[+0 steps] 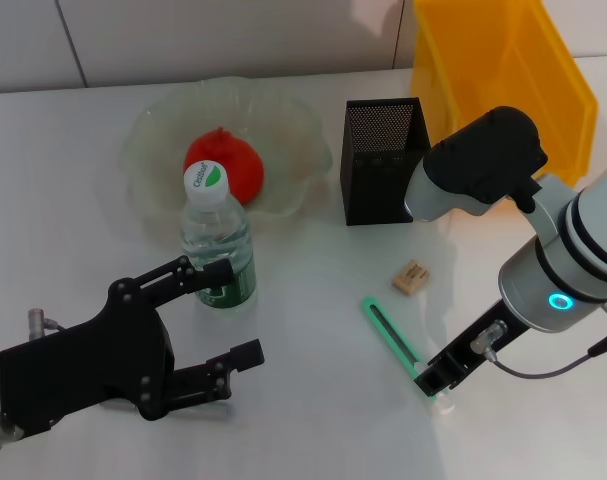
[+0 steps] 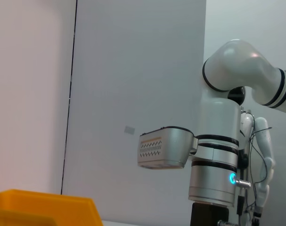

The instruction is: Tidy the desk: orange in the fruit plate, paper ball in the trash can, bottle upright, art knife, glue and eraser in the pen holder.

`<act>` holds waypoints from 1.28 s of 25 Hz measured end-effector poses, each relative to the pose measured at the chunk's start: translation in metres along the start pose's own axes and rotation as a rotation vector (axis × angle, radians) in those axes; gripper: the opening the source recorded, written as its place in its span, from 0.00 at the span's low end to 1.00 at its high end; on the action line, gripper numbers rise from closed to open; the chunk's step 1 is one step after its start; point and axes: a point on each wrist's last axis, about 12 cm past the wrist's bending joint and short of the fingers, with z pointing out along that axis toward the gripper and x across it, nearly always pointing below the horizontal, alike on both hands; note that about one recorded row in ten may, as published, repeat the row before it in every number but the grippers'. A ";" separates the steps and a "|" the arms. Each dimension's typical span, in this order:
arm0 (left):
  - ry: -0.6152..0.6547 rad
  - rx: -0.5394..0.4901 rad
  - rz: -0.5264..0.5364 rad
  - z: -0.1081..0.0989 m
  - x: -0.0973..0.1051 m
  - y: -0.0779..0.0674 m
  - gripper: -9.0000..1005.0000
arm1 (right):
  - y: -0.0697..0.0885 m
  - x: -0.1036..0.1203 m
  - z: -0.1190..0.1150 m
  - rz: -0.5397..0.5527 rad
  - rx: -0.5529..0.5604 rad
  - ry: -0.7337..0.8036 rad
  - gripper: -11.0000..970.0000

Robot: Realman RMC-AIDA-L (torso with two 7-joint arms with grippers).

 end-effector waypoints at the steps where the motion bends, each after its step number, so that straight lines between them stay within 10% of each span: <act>1: -0.001 0.001 0.000 0.000 0.000 0.000 0.79 | 0.000 0.000 0.001 0.002 -0.001 0.001 0.52; 32: -0.001 0.019 -0.002 0.000 0.000 -0.002 0.78 | -0.002 -0.006 0.012 0.011 -0.018 0.022 0.32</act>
